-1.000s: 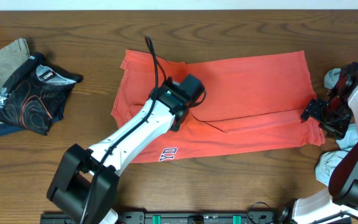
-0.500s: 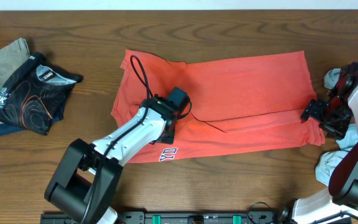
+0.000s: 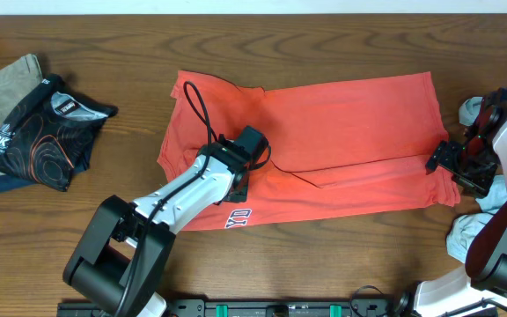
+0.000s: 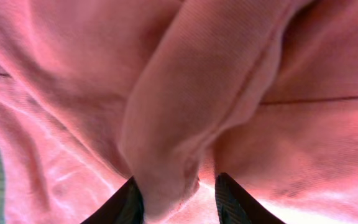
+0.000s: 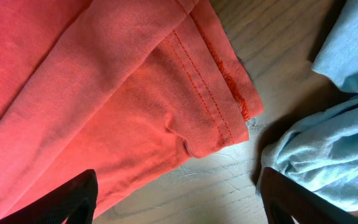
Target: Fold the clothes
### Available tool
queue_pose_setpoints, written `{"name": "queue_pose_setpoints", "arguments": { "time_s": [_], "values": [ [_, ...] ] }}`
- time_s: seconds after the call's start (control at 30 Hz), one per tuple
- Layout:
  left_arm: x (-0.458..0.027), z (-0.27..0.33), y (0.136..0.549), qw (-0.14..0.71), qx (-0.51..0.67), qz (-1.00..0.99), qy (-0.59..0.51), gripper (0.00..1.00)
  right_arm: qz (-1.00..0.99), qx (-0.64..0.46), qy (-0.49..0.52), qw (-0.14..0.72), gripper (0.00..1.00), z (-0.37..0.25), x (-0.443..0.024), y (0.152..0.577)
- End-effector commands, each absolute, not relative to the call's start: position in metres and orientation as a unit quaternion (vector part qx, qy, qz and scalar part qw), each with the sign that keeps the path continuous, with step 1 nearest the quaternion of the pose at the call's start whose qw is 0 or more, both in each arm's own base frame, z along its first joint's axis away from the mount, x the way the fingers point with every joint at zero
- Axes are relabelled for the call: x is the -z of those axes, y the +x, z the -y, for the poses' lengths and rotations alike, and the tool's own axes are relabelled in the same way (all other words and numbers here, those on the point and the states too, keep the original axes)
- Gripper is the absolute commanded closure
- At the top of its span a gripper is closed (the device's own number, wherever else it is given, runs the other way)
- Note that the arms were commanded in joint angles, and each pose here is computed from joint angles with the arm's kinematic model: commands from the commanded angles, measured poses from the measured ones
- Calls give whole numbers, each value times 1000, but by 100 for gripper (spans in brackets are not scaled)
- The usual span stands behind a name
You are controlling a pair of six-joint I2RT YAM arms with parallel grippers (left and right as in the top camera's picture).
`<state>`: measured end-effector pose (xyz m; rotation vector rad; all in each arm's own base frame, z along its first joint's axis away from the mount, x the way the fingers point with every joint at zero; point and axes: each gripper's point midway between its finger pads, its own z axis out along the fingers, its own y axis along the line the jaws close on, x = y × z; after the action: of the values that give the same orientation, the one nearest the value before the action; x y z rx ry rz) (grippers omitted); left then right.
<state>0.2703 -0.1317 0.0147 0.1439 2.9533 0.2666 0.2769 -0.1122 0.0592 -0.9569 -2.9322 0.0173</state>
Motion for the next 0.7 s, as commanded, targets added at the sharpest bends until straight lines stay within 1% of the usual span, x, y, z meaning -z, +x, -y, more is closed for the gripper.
{"name": "queue_pose_setpoints", "arguments": {
  "time_s": [0.0,0.1,0.17,0.27,0.43,0.47,0.5,0.53,0.57,0.67],
  "values": [
    [-20,122,278,108,-113,-987,43,71,951,-4,-307,31,18,112,-59,275],
    [-27,124,290,122,-109,-985,55,87,951,-4,-307,31,18,112,-59,275],
    [-38,126,305,138,-103,-983,61,94,951,-4,-307,30,18,112,-59,275],
    [-59,126,330,168,-90,-980,49,94,951,-4,-307,31,18,112,-59,275],
    [-113,107,394,250,-67,-966,3,94,951,-4,-307,31,18,112,-59,275],
    [-122,103,404,262,-58,-963,-9,87,951,-4,-307,31,18,112,-59,275],
    [-130,100,412,269,-41,-962,-20,59,951,-4,-307,31,18,112,-59,275],
    [-135,99,416,270,-20,-962,-27,44,951,-4,-307,31,18,112,-59,275],
    [-136,100,417,264,2,-964,-29,40,951,-4,-307,31,18,112,-59,275],
    [-127,104,404,219,55,-974,-31,39,951,-4,-307,30,18,112,-59,275]
  ]
}}
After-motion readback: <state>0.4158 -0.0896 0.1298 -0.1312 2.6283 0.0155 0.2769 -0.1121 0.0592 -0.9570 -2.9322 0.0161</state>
